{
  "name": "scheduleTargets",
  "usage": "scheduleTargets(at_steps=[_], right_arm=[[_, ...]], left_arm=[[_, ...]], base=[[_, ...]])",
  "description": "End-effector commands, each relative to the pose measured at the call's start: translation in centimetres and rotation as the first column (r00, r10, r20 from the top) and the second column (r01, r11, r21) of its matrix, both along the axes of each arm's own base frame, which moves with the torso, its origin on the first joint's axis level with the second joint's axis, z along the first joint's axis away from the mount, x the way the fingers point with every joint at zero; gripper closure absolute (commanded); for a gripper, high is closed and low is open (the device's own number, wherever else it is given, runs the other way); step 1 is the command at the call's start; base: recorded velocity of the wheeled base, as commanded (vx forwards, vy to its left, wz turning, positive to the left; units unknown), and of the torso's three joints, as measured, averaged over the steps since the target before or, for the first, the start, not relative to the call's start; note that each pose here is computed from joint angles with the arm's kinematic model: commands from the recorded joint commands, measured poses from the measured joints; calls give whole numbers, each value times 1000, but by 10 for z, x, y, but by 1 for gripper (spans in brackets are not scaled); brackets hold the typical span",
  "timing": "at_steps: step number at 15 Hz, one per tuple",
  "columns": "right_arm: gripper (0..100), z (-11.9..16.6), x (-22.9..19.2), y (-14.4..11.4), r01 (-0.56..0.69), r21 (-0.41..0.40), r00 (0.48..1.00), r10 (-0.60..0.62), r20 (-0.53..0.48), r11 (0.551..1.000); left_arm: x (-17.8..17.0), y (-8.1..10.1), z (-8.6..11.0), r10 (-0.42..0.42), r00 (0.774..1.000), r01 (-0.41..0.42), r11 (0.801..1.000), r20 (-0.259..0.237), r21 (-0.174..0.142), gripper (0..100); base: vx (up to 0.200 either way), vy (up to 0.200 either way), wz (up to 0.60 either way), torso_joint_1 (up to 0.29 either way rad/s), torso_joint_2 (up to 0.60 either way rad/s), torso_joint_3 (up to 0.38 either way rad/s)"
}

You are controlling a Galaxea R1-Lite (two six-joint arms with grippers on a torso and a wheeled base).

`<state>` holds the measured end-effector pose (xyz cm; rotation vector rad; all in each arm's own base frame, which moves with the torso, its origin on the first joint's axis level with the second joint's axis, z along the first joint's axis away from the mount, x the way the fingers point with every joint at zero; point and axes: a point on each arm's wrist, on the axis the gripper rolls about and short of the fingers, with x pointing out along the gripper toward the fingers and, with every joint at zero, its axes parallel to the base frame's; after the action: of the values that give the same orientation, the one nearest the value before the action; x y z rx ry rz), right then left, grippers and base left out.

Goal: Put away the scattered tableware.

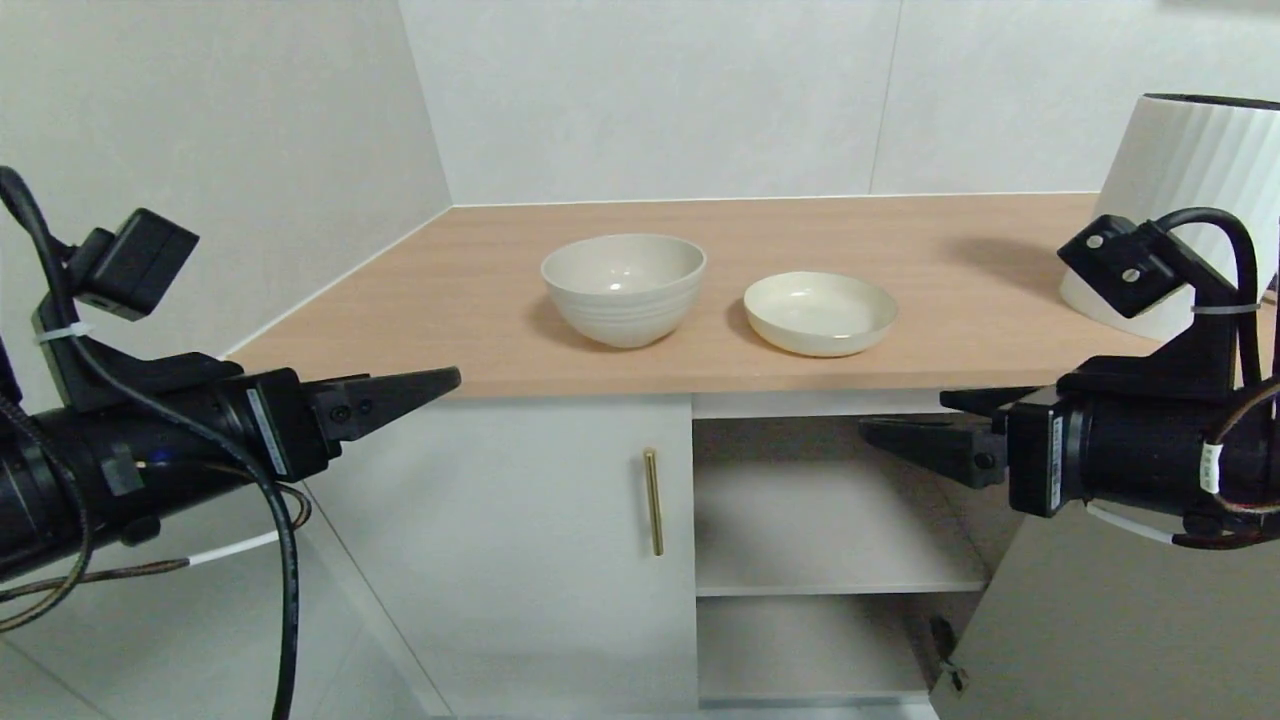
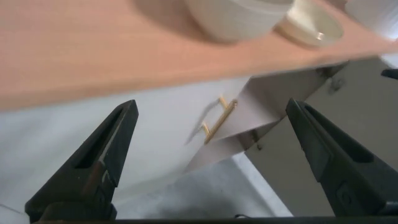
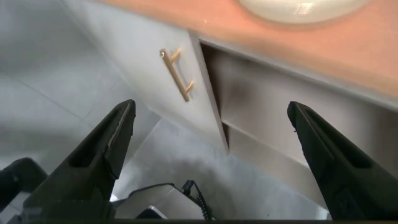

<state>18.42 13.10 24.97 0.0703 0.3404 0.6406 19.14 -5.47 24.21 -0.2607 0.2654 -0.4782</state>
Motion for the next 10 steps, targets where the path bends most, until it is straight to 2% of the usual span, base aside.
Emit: scheduleTargets(at_steps=[1,10], right_arm=[[0,-1,0,0,0,-2,1000,0,-1,1000],[0,-2,4,-1,11,-7,1000,-11,-3,1000]], left_arm=[[3,-1,-3,2,1000,-2,1000,-15,3,0],[10,-3,-5,2,999,-2,1000,-32,7,0]], base=[[0,0,0,144,-471,-300],[0,0,0,186,-466,-288]])
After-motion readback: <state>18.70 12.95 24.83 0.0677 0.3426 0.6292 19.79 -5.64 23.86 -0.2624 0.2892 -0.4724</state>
